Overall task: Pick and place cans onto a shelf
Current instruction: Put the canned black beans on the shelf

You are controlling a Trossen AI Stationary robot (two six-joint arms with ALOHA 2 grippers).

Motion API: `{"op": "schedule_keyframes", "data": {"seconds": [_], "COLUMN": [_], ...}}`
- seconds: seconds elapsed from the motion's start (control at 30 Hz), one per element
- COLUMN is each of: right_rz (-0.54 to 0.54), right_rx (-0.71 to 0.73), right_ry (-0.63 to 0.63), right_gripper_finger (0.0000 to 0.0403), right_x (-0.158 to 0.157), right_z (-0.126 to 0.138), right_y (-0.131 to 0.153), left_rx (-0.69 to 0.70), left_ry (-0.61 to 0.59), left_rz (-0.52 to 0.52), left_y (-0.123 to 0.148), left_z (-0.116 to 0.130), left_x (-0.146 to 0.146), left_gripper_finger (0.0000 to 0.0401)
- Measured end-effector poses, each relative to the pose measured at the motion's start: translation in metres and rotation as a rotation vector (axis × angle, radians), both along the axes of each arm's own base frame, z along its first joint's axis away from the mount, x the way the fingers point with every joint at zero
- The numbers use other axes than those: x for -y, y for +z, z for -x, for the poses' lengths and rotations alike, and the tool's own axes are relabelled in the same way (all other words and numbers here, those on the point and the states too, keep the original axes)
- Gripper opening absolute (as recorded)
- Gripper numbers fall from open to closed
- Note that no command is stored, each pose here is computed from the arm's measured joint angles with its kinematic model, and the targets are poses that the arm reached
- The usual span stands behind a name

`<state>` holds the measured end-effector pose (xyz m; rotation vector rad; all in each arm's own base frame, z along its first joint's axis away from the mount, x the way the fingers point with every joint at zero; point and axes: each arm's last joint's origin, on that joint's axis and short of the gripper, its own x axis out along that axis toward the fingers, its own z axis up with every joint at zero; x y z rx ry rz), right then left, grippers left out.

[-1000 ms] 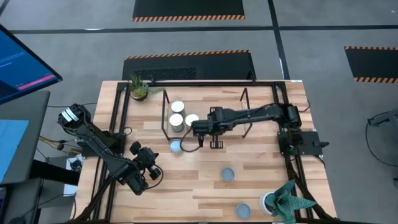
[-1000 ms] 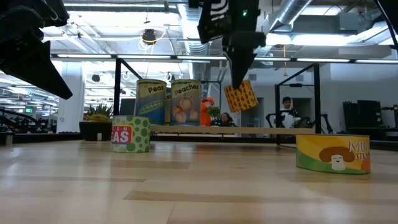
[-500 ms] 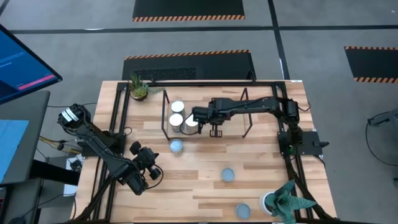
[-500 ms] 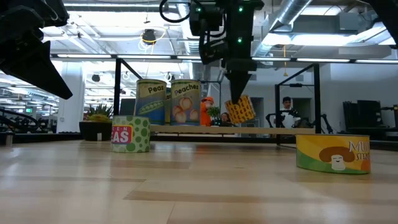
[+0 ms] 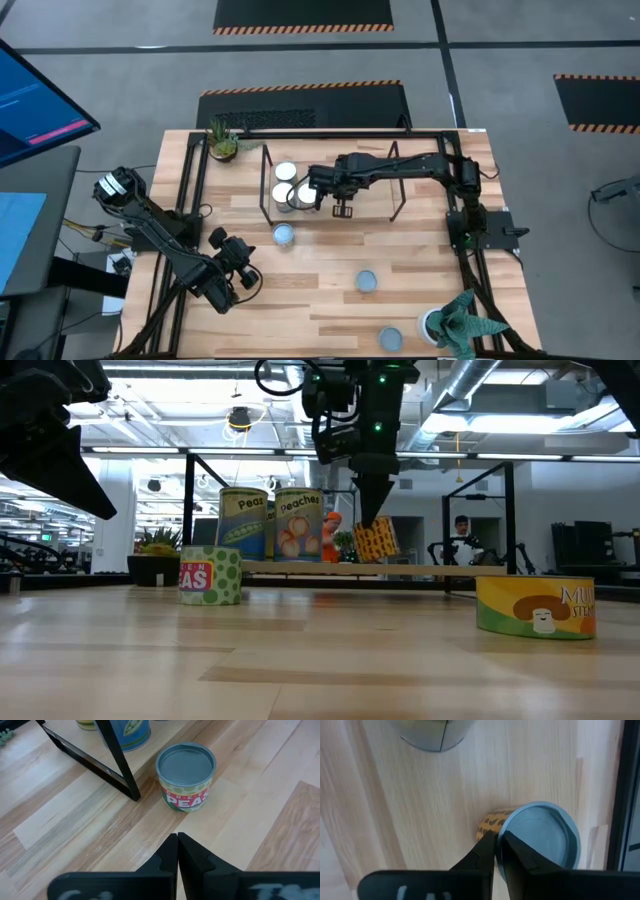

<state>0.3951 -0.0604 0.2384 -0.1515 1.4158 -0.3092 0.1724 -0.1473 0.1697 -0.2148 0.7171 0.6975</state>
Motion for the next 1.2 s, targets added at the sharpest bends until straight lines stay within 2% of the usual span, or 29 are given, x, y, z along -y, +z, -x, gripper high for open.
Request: {"op": "schedule_keyframes", "data": {"seconds": [0.43,0.93,1.2], "right_rz": [-0.009,-0.004,0.014], "right_rx": [0.002,0.019,-0.045], "right_ry": [-0.053,-0.052,-0.062], "right_gripper_finger": [0.0058,0.015,0.014], "right_x": [0.001,0.001,-0.01], "right_z": [0.001,0.0,0.005], "right_y": [0.0,0.0,0.02], "left_rx": [0.004,0.0,-0.001], "left_ry": [0.0,0.0,0.0], "left_rz": [0.005,0.01,0.009], "left_y": [0.0,0.0,0.0], "left_z": [0.0,0.0,0.0], "left_x": [0.0,0.001,0.0], "left_gripper_finger": [0.0,0.0,0.0]}}
